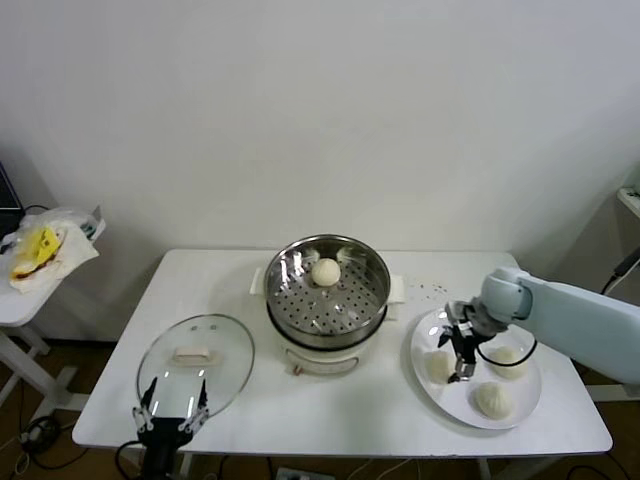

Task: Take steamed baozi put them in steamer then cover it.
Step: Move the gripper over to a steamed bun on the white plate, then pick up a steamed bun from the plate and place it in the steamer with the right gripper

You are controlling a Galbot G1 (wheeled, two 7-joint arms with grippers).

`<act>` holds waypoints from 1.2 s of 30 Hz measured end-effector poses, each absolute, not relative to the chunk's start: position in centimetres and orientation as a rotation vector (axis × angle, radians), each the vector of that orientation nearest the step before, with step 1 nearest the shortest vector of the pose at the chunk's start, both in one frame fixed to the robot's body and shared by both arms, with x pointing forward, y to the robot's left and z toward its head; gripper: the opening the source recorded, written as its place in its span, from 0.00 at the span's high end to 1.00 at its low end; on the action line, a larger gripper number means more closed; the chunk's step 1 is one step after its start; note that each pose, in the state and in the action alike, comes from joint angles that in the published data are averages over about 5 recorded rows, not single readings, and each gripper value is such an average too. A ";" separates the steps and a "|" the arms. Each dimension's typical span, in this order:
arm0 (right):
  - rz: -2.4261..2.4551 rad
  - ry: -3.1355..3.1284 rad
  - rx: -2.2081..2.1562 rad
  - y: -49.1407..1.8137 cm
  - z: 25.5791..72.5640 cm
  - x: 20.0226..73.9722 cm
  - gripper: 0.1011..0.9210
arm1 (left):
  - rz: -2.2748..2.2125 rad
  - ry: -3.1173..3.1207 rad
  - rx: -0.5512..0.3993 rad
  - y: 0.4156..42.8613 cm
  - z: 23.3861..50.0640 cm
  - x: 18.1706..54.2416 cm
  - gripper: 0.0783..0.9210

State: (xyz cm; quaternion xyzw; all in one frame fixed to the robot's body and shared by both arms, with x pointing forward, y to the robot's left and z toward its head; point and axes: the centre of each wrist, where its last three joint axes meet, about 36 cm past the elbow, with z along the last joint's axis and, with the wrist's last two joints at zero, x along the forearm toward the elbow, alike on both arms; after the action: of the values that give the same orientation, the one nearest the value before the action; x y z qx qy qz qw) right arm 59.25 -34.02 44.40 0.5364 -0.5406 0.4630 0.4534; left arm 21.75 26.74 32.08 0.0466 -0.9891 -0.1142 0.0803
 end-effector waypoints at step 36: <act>1.244 -1.470 1.268 -34.7 61.1 65.8 0.32 | -0.310 -2.945 0.084 25.5 32.1 20.4 0.12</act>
State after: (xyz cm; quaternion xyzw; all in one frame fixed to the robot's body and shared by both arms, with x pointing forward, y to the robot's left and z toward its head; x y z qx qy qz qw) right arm 65.80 -34.74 61.05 0.5027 -0.5827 0.4929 0.4059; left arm 20.41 25.54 32.09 0.0283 -0.9901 -0.1043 0.0893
